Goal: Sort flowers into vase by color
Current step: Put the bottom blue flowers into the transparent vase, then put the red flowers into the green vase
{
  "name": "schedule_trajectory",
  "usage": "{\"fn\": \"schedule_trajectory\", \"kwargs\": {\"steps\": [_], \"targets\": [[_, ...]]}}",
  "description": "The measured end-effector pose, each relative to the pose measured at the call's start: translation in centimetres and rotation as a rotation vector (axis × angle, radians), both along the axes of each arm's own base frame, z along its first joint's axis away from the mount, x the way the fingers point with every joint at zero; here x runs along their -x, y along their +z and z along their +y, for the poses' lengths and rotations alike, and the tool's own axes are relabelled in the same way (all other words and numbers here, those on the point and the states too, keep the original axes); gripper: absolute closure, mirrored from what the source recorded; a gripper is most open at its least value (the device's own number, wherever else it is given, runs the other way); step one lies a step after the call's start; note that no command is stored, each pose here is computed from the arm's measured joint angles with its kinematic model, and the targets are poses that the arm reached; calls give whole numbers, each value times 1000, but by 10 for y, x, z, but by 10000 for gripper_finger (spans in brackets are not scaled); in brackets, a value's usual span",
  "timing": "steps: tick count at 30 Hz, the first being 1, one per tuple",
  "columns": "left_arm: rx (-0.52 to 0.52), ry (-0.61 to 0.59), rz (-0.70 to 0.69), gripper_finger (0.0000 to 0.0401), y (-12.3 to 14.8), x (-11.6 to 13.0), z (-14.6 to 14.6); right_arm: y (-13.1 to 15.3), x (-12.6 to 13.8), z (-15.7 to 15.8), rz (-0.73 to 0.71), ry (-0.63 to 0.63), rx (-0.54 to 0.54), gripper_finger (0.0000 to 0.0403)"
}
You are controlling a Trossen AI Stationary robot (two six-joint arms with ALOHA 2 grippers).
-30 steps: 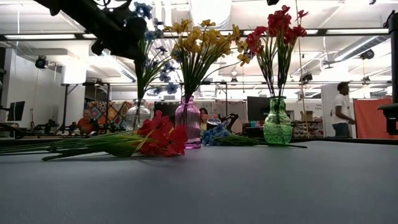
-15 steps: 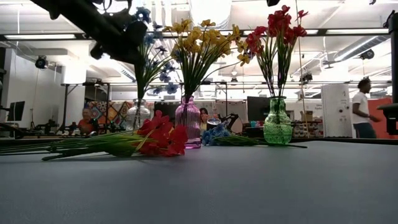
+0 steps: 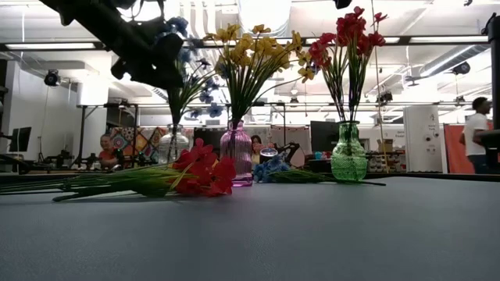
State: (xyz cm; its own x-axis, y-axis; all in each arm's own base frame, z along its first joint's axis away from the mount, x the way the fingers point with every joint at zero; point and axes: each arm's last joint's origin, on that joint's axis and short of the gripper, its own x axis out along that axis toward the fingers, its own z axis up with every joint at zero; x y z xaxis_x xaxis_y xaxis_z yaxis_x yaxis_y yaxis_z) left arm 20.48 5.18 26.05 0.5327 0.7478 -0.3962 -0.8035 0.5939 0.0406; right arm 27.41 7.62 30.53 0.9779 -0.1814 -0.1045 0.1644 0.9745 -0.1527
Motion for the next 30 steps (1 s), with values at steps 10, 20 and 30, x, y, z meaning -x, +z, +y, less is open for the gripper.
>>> {"fn": "schedule_trajectory", "kwargs": {"steps": [10,20,30], "targets": [[116,-27,83,80,-8,9,-4,-1,0,0,10,0,-2,154],[242,-44,237,54,4,21,-9,-1,0,0,12,-2,-3,154],[396,-76,370,53,25,37,-15,-4,1,0,36,-5,-18,154]]}}
